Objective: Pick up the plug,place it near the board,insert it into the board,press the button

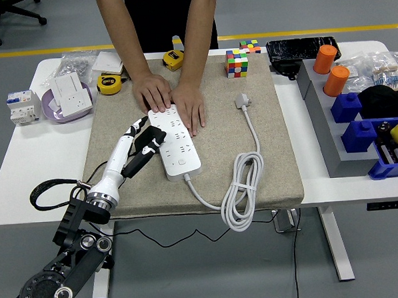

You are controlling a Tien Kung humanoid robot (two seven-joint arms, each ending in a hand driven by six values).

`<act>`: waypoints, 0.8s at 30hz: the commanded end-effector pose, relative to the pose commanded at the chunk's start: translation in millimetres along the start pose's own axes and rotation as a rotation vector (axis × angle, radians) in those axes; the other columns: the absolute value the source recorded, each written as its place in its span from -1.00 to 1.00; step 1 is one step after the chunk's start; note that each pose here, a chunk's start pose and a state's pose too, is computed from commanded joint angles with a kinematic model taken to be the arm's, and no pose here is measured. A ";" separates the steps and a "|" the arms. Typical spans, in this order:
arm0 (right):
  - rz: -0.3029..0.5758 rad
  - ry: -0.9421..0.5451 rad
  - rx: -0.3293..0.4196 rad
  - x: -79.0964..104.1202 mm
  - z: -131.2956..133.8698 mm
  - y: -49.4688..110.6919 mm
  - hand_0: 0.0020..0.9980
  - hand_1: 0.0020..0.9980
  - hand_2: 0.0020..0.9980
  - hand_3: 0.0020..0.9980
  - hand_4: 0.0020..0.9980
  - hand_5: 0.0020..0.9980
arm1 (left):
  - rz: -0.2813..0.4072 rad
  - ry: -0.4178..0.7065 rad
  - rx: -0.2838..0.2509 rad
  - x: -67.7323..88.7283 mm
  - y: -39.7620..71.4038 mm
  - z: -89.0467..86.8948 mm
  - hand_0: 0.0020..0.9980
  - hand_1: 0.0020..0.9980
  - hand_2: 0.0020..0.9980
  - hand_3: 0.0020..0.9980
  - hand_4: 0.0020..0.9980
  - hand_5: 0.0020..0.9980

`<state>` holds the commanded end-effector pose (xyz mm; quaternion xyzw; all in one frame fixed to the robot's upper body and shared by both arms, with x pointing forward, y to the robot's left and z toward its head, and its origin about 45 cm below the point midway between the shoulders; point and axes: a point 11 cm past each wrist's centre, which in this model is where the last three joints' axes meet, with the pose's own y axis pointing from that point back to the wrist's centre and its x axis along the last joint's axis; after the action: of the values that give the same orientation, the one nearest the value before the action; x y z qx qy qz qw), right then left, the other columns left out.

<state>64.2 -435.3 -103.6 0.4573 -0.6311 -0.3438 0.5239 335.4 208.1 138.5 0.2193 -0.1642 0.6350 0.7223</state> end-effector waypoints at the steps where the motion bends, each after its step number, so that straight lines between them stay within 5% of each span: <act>1: 0.000 0.000 0.000 0.1 0.2 0.0 1.00 0.79 0.60 0.60 1.00 0.79 | 0.005 -0.008 0.003 1.8 -0.2 -1.2 1.00 1.00 0.95 0.91 1.00 1.00; 12: 0.002 -0.003 0.002 0.8 -0.8 -0.1 1.00 0.79 0.59 0.60 1.00 0.79 | -0.034 -0.081 0.076 2.0 1.1 -21.9 1.00 1.00 0.95 0.83 1.00 1.00; 24: 0.004 -0.028 0.006 1.7 -2.8 -0.2 1.00 0.78 0.59 0.59 1.00 0.79 | -0.095 -0.147 0.055 -7.9 -5.1 -13.3 1.00 1.00 0.94 0.83 1.00 1.00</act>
<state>66.9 -436.8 -102.6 0.4528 -0.6404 -0.3470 0.5143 338.7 207.9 122.5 0.2924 -0.1888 0.5864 0.7314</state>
